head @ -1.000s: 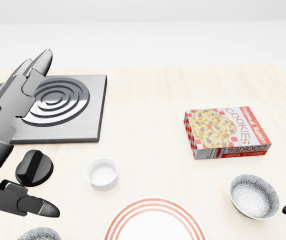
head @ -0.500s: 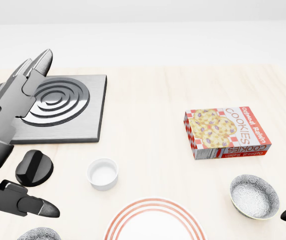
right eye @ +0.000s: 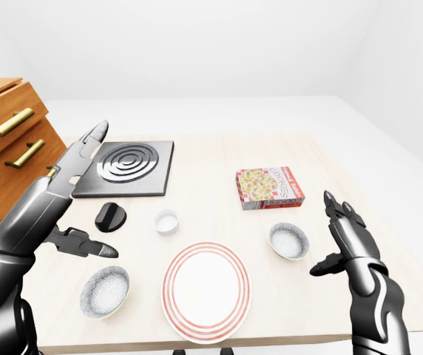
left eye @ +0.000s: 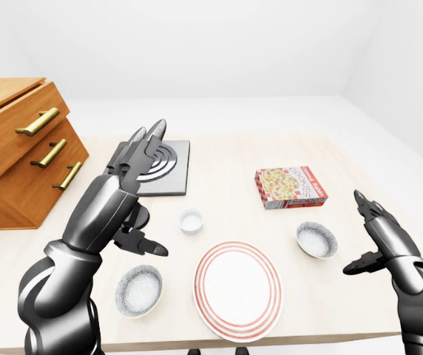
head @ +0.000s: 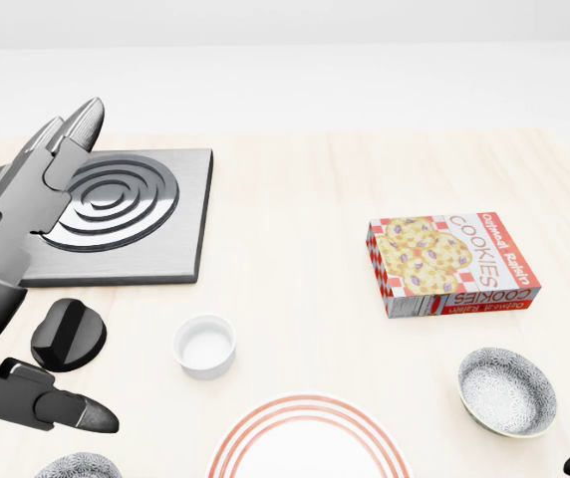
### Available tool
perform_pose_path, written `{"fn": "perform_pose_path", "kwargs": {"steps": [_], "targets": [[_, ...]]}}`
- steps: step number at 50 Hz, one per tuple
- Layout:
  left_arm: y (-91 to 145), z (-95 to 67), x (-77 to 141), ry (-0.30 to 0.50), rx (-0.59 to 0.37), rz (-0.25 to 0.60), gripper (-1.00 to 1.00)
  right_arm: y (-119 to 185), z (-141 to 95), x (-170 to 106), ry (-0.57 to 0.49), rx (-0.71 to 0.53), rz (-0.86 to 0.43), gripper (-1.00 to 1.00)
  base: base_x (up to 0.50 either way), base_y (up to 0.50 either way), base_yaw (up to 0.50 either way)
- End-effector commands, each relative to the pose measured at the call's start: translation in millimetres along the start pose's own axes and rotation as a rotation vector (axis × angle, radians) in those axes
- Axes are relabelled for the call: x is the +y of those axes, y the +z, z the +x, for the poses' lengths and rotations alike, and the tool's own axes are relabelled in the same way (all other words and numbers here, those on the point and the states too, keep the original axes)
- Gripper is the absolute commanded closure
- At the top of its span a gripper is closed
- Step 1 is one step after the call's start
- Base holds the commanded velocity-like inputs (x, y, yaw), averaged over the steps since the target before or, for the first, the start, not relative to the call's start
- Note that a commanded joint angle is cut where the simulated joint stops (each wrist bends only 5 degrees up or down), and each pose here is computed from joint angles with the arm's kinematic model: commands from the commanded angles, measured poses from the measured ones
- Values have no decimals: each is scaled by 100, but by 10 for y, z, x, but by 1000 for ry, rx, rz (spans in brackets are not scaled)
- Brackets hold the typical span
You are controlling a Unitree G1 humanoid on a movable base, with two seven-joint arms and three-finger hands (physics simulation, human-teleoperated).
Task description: Pick the akita bowl next to the plate and place it on the plate.
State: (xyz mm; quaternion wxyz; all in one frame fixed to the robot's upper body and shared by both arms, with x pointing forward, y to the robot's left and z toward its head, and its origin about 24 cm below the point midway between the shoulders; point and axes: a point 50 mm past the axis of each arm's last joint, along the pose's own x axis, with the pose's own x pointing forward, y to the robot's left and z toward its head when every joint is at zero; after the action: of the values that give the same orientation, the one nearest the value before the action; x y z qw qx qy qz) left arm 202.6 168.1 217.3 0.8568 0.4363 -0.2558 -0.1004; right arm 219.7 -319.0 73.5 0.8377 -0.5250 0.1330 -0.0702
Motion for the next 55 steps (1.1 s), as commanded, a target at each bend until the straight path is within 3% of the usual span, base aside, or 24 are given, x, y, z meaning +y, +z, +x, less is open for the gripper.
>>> {"fn": "perform_pose_path", "kwargs": {"steps": [1, 55], "targets": [[-5, 0, -3, 0, 1, -3, -100, -47, 11, 48, 6, 23, -12, -100, 0, 0, 0], [2, 1, -2, 0, -2, -1, -100, 180, 152, 71, 7, -52, -38, -100, 0, 0, 0]]}}
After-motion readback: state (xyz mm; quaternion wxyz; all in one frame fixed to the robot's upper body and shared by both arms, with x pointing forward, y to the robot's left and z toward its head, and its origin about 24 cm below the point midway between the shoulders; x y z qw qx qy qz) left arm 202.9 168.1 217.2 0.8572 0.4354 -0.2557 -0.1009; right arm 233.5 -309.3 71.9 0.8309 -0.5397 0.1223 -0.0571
